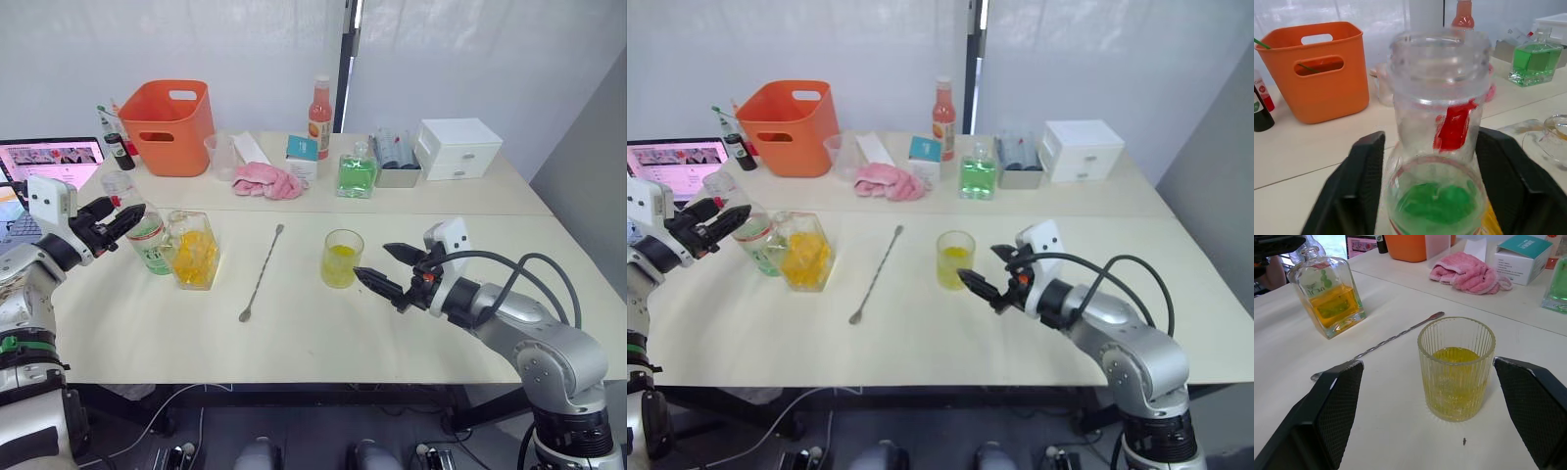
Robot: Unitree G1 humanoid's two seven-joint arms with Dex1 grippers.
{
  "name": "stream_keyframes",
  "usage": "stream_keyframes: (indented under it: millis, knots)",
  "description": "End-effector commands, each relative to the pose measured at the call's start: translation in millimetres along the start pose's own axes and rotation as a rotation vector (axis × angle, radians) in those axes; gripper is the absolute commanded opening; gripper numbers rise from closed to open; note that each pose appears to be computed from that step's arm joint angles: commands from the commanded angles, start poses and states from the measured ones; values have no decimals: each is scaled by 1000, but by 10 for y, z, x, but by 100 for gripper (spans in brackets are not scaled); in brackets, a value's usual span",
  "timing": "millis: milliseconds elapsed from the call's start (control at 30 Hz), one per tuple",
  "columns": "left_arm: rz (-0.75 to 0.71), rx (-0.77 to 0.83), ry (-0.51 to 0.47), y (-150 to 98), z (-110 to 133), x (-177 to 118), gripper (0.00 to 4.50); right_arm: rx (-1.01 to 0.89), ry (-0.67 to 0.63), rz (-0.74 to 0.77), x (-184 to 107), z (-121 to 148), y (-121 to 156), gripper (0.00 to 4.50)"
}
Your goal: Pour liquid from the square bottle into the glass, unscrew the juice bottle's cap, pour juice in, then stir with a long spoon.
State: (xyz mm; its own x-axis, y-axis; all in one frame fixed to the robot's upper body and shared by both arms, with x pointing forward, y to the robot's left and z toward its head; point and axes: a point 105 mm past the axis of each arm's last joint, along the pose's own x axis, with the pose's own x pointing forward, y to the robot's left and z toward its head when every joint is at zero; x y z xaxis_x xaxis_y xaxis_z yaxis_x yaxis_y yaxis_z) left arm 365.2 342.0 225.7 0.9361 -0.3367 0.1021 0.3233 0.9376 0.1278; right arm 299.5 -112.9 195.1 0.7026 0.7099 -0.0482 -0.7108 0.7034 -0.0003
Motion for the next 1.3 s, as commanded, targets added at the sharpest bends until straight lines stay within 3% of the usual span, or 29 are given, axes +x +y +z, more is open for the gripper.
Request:
stream_keyframes:
  millis: [33, 67, 300, 500, 633, 867, 967, 1033, 1167, 1300]
  knots:
    - [-10, 0, -69, 23, 226, -44, 417, -34, -49, -3, -48, 145, 9, 450]
    - [-21, -12, -82, 12, 255, -60, 448, -34, -49, -4, -49, 144, 8, 450]
    - [-92, -92, -84, -26, 346, -421, 448, -42, -40, -19, -111, 133, -49, 450]
    - [-14, -80, -6, 137, 287, -837, 448, -58, -24, -69, -258, 113, -195, 450]
    - [-50, -100, 42, 75, 204, -1071, 448, -61, 0, -154, -548, 35, -372, 450]
    - [-145, -127, 163, -464, -201, -1131, 448, -107, 84, -338, -1126, -249, -612, 450]
    - [-150, -127, 198, -589, -338, -1145, 448, -130, 101, -401, -1318, -316, -685, 450]
    - [-132, -105, 210, -565, -383, -1181, 448, -136, 113, -441, -1447, -353, -740, 450]
    - [-39, -64, 198, -288, -383, -1348, 448, -122, 128, -551, -1833, -404, -881, 450]
    - [-27, -55, 215, -188, -421, -1442, 448, -104, 132, -569, -1933, -467, -931, 450]
